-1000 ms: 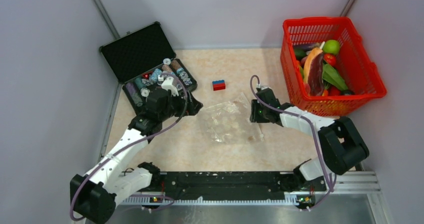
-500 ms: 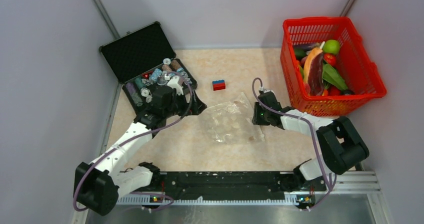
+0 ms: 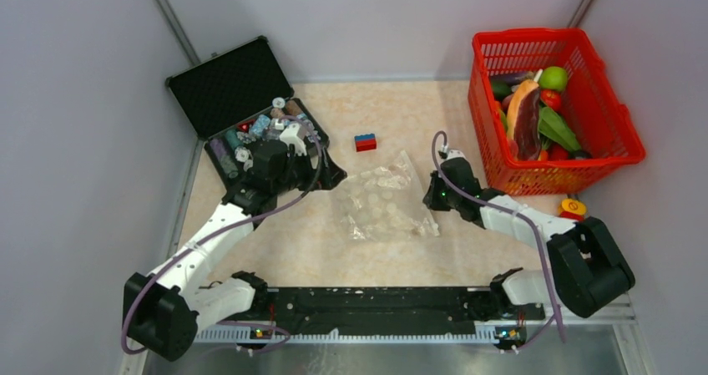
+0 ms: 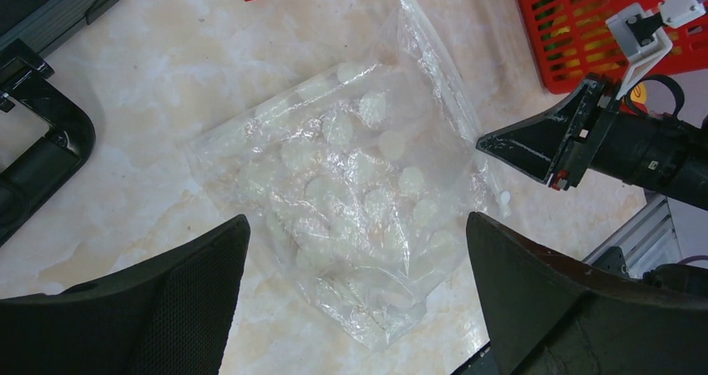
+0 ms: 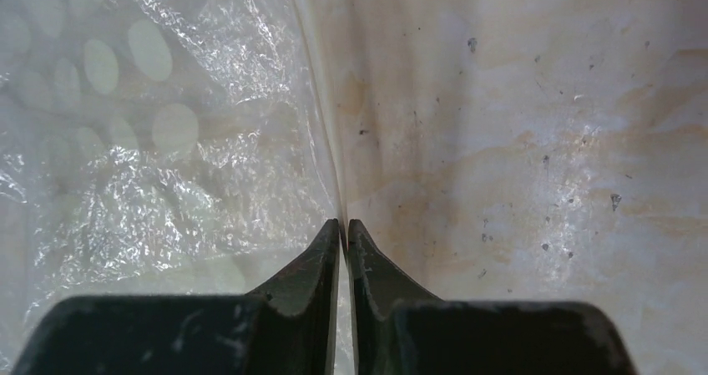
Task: Place the food in the zip-top bag and seal the zipper
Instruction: Pick up the zipper food storage bag at the center of the board.
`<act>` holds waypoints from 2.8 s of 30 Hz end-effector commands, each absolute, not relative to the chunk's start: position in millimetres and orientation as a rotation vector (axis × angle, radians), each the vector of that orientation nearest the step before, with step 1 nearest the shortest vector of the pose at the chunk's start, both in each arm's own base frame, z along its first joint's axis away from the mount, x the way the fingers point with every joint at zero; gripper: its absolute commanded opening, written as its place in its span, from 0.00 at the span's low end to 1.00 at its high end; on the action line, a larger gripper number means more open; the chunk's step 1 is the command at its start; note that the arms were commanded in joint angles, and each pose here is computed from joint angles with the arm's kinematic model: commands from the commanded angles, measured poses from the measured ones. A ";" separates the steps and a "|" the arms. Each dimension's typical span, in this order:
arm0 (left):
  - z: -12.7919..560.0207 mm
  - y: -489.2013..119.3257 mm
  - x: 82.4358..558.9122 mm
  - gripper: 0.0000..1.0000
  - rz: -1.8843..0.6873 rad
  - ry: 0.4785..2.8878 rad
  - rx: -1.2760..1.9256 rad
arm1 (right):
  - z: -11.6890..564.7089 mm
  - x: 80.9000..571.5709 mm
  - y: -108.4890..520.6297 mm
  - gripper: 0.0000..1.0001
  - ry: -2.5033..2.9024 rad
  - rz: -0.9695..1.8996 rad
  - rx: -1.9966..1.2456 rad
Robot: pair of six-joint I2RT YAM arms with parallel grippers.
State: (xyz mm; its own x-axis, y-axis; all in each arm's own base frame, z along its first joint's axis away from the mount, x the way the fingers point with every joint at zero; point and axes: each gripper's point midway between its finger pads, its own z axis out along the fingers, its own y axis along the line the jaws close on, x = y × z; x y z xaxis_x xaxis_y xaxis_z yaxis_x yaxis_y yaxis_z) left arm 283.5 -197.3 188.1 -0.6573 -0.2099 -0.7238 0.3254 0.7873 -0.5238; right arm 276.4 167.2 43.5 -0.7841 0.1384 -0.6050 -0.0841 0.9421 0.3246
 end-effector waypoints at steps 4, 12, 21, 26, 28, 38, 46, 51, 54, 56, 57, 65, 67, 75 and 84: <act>214.4 -203.4 283.6 0.99 -0.858 2.058 0.129 | 82.4 285.3 180.8 0.00 2.276 0.574 -0.015; 219.4 -213.3 285.6 0.99 -0.896 2.056 0.159 | 93.6 278.1 195.2 0.07 2.220 0.691 -0.101; 209.1 -222.0 284.1 0.99 -0.926 2.086 0.193 | 85.1 268.6 211.1 0.12 2.240 0.826 -0.095; 194.5 -231.4 282.5 0.99 -0.951 2.136 0.235 | 60.0 266.3 211.3 0.13 2.329 0.814 -0.055; 188.5 -234.4 281.5 0.99 -0.954 2.157 0.244 | 55.0 266.3 214.7 0.13 2.345 0.832 -0.050; 155.9 -224.4 277.3 0.98 -0.844 2.251 0.245 | 36.7 268.6 206.7 0.20 2.386 0.769 0.023; 99.3 -202.7 260.0 0.87 -0.695 2.411 0.229 | 34.4 265.3 212.7 0.16 2.384 0.821 0.014; 77.4 -191.7 249.8 0.86 -0.632 2.469 0.213 | 35.1 264.5 217.0 0.14 2.384 0.852 0.001; 70.7 -188.0 247.1 0.85 -0.614 2.484 0.206 | 36.5 264.5 220.9 0.13 2.379 0.880 -0.006; 67.8 -187.9 245.7 0.83 -0.615 2.487 0.207 | 36.0 264.6 222.7 0.13 2.379 0.891 -0.006; 67.6 -189.0 245.6 0.82 -0.622 2.484 0.210 | 35.6 265.0 223.1 0.13 2.381 0.893 -0.002; 56.6 -187.0 243.8 0.59 -0.614 2.492 0.195 | 35.9 262.0 226.8 0.02 2.379 0.931 -0.005; 56.2 -186.7 243.7 0.55 -0.612 2.491 0.192 | 38.0 261.5 228.3 0.00 2.371 0.946 -0.007; 60.5 -183.8 247.5 0.48 -0.589 2.473 0.176 | 60.3 262.5 229.6 0.00 2.280 0.980 -0.037; 58.6 -190.5 249.9 0.43 -0.622 2.477 0.186 | 60.8 249.3 243.4 0.00 2.279 1.096 -0.161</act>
State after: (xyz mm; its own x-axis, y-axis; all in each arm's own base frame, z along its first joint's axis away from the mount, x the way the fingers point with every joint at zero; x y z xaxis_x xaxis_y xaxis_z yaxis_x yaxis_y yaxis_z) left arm 241.2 -182.5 54.8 -0.8425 0.0031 -0.5387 0.2429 0.8948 -0.3746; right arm 248.3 235.0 53.8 -0.8267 0.1655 -0.5378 -0.2864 0.6990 0.6552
